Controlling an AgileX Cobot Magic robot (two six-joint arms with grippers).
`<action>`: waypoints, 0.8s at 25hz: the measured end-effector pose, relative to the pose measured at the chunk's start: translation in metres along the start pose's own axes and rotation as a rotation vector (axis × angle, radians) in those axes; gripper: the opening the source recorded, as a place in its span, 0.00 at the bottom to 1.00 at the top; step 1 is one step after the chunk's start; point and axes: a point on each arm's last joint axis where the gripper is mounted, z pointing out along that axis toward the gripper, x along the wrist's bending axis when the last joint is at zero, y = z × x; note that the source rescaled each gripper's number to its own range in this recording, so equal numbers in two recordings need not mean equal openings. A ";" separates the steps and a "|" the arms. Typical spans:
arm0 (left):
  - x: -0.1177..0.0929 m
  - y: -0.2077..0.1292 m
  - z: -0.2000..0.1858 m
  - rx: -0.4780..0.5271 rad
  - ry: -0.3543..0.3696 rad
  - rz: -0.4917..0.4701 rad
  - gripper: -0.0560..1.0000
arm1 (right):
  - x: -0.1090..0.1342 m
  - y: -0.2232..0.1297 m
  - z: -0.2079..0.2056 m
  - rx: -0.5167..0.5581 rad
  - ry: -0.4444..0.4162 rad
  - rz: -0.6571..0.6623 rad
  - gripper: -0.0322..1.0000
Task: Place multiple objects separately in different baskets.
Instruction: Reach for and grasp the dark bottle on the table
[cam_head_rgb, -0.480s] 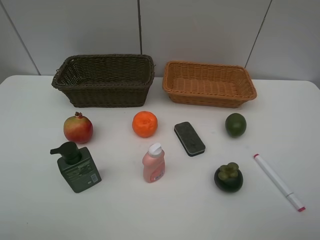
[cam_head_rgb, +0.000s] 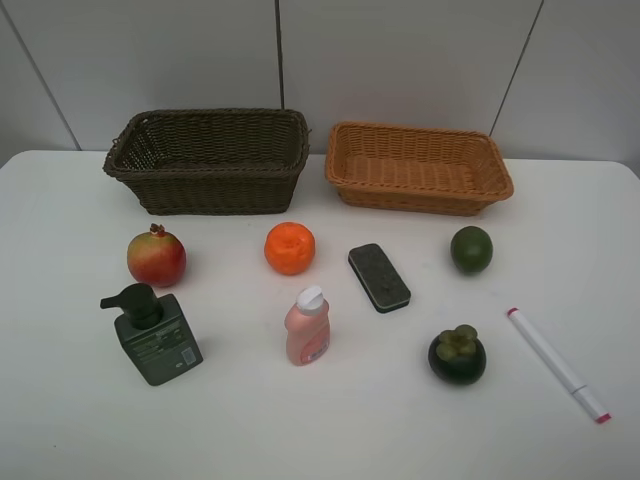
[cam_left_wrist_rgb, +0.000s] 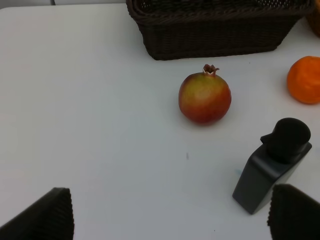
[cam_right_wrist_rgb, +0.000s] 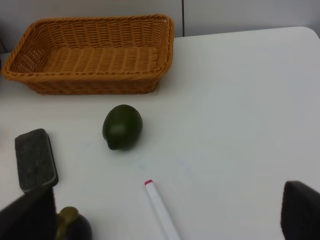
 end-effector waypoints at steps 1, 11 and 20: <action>0.000 0.000 0.000 0.000 0.000 0.000 0.94 | 0.000 0.000 0.000 0.000 0.000 0.000 0.99; 0.000 0.009 0.008 0.066 0.000 -0.004 0.94 | 0.000 0.000 0.000 0.000 0.000 0.000 0.99; -0.003 0.074 0.060 0.357 0.006 -0.013 0.94 | 0.000 0.000 0.000 0.000 0.000 0.000 0.99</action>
